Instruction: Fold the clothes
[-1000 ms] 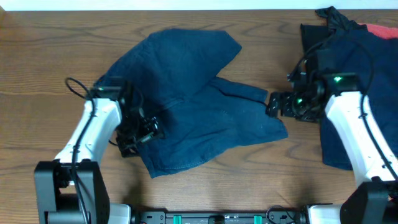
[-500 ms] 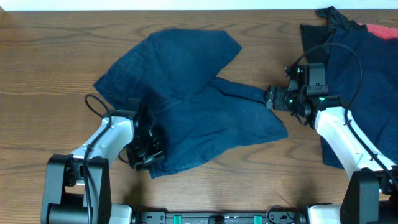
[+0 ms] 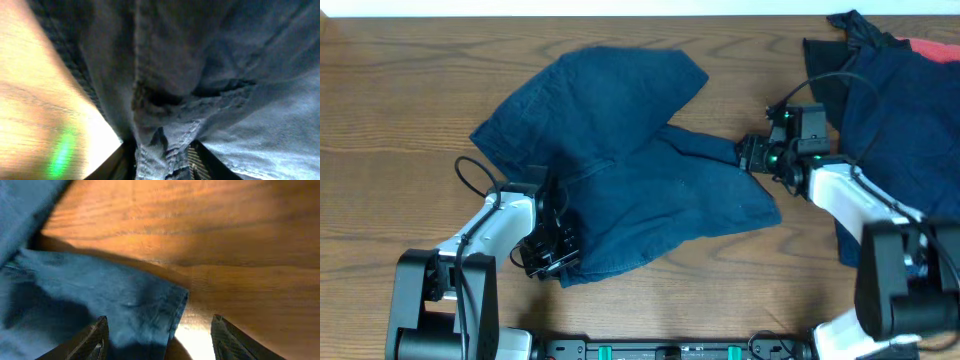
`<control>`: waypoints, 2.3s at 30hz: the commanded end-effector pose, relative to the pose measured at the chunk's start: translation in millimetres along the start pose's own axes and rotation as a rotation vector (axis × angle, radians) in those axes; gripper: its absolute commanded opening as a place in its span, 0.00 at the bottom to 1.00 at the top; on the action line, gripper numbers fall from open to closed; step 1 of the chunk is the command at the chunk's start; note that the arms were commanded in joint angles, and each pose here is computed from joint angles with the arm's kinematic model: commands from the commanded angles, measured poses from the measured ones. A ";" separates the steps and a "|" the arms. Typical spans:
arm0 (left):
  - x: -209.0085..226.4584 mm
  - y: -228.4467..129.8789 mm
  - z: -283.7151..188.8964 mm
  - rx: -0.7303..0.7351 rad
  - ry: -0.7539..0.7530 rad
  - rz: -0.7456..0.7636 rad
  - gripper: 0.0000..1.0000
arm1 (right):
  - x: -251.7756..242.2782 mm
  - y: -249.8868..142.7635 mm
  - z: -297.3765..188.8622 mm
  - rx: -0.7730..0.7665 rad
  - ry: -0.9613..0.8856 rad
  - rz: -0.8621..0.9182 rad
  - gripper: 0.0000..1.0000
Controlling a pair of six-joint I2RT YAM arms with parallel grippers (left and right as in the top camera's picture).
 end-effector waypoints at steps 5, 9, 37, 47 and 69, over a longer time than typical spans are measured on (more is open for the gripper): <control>13.8 -2.9 5.5 0.000 0.080 -0.014 0.21 | -5.9 -15.9 30.3 0.053 0.016 0.064 0.40; 13.7 -2.1 5.6 -0.004 0.080 -0.023 0.06 | -7.0 -0.4 30.7 -0.018 0.015 0.066 0.01; 10.8 48.0 -67.9 -0.197 0.111 0.071 0.68 | -33.8 70.1 -117.7 -0.097 -0.102 0.040 0.61; 0.0 -1.1 -79.4 -0.098 -0.026 -0.446 0.55 | -26.8 35.2 -168.8 -0.048 -0.145 0.016 0.67; 12.7 13.9 -14.6 -0.235 -0.123 -0.682 0.58 | -42.4 -15.2 -170.3 0.164 -0.241 0.296 0.66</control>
Point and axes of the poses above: each gripper's point midway between its finger pads, its own z axis out along the fingers, its own x axis along the line the jaws close on, y = z × x, the point moved 3 cm from there along -z, back along the fingers, and after that the axes turned 13 degrees about z, right-handed, at the moved point
